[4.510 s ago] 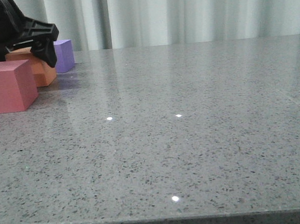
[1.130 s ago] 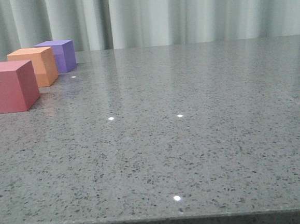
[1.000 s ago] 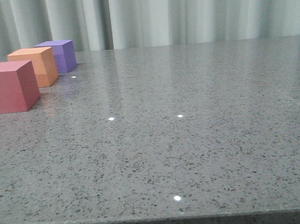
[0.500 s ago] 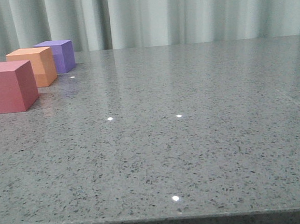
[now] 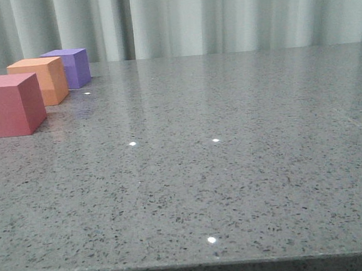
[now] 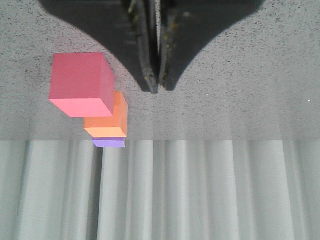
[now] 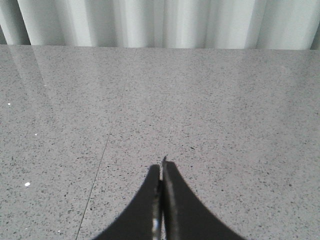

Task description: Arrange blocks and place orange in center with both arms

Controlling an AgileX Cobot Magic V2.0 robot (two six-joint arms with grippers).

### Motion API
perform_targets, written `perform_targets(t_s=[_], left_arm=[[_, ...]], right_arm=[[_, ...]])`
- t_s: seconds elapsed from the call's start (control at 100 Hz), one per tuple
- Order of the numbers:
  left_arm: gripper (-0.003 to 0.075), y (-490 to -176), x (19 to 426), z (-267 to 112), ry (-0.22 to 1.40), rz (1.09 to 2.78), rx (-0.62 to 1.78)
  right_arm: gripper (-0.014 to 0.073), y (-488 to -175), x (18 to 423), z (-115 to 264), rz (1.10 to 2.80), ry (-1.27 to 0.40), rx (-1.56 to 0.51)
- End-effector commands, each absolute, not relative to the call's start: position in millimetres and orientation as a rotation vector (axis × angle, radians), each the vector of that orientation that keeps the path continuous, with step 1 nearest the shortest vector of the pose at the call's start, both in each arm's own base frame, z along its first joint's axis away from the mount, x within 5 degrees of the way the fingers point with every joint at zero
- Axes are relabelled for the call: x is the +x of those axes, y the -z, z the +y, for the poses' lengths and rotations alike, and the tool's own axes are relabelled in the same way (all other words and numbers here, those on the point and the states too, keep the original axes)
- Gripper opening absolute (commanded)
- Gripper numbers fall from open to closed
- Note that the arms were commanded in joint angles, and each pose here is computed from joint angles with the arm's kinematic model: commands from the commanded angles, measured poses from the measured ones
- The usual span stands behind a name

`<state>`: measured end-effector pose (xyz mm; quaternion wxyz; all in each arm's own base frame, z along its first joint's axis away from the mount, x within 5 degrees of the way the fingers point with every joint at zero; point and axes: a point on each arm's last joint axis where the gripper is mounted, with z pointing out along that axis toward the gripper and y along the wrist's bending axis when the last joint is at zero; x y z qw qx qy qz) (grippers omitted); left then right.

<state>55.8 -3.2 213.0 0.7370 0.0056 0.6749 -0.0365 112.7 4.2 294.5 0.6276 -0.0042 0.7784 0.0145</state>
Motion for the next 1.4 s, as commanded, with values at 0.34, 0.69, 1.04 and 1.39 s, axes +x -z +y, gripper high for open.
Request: perform_targets(t_s=[0.34, 0.69, 1.04, 1.39], left_arm=[[-0.0020, -207.3, 54.1, -3.4, 0.085, 1.408, 0.011], [-0.0020, -207.3, 54.1, -3.4, 0.085, 1.408, 0.011], [-0.0020, -207.3, 54.1, -3.4, 0.085, 1.408, 0.011], [-0.0020, -207.3, 54.1, -3.4, 0.085, 1.408, 0.011]], right_arm=[[-0.0069, -310.6, 113.8, 4.9, 1.677, -0.028, -0.032], [-0.0069, -313.7, 71.4, 3.5, 1.468, -0.105, 0.018], [-0.0069, -253.7, 48.3, 3.3, 1.339, -0.181, 0.054], [-0.0069, -224.4, 51.5, 3.8, 1.322, -0.206, 0.068]])
